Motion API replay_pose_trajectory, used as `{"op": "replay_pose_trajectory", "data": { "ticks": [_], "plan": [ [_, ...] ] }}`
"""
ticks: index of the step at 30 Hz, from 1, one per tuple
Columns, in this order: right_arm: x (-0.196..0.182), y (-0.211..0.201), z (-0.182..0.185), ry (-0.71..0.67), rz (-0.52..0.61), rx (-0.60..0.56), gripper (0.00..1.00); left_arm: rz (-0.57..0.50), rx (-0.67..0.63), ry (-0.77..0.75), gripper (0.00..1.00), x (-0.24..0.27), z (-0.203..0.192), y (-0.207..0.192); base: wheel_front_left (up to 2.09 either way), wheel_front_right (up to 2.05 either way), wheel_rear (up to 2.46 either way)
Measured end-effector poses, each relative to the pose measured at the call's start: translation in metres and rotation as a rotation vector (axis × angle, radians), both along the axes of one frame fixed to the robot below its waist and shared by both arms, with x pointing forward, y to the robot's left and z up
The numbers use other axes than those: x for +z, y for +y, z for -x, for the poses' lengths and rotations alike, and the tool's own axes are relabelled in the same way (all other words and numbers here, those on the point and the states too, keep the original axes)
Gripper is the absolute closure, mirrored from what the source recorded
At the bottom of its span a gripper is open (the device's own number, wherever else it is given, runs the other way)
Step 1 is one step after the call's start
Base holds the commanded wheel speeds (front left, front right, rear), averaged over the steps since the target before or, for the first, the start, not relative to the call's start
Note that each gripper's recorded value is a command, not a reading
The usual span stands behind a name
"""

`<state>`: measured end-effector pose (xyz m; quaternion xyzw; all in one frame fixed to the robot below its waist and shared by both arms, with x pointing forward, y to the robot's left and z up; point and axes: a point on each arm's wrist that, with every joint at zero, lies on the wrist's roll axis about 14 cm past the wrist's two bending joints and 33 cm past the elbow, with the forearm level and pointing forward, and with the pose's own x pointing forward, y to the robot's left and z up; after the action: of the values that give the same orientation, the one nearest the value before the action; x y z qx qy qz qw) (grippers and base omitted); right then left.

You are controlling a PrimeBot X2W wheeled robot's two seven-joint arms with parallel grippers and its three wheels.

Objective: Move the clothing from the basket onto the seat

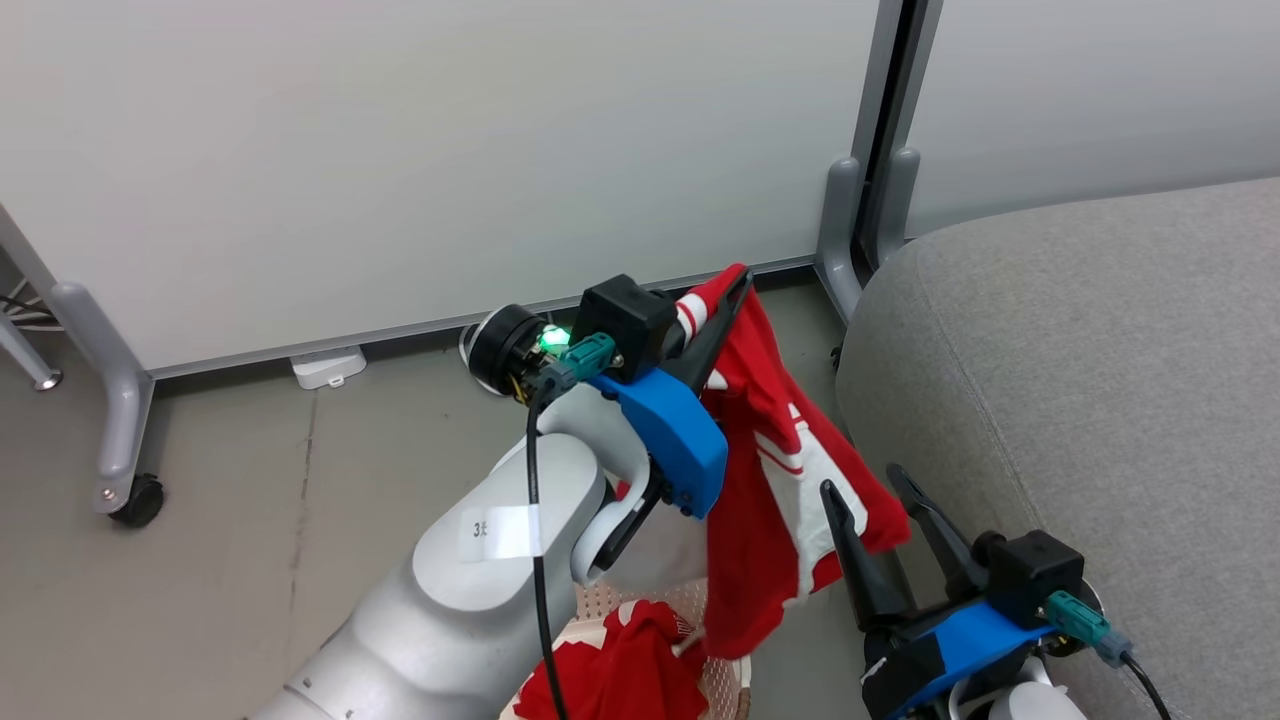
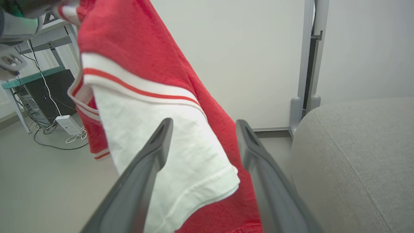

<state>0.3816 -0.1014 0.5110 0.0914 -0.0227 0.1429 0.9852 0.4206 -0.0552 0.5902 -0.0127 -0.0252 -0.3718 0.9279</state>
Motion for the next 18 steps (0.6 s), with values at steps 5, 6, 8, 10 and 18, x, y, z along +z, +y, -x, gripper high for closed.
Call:
{"op": "replay_pose_trajectory", "data": {
  "ticks": [5,6,8,10,18],
  "plan": [
    [0.001,-0.002,0.003,0.001,0.005,-0.003,0.0,0.001,-0.021,-0.014,1.0,0.01,0.002,-0.011,0.0,0.0,0.0],
    [0.002,-0.002,0.003,0.001,0.006,-0.004,0.0,0.0,-0.026,-0.016,1.0,0.011,0.002,-0.013,0.0,0.0,0.0],
    [0.002,-0.003,0.004,0.0,0.008,-0.005,0.0,0.0,-0.028,-0.015,1.0,0.01,0.002,-0.015,0.0,0.0,0.0],
    [0.003,-0.003,0.004,0.0,0.01,-0.007,0.0,-0.005,-0.031,-0.009,1.0,0.008,0.002,-0.017,0.0,0.0,0.0],
    [0.003,-0.005,0.005,0.003,0.011,-0.012,0.0,-0.01,-0.028,0.006,1.0,0.002,-0.002,-0.018,0.0,0.0,0.0]
  ]
}}
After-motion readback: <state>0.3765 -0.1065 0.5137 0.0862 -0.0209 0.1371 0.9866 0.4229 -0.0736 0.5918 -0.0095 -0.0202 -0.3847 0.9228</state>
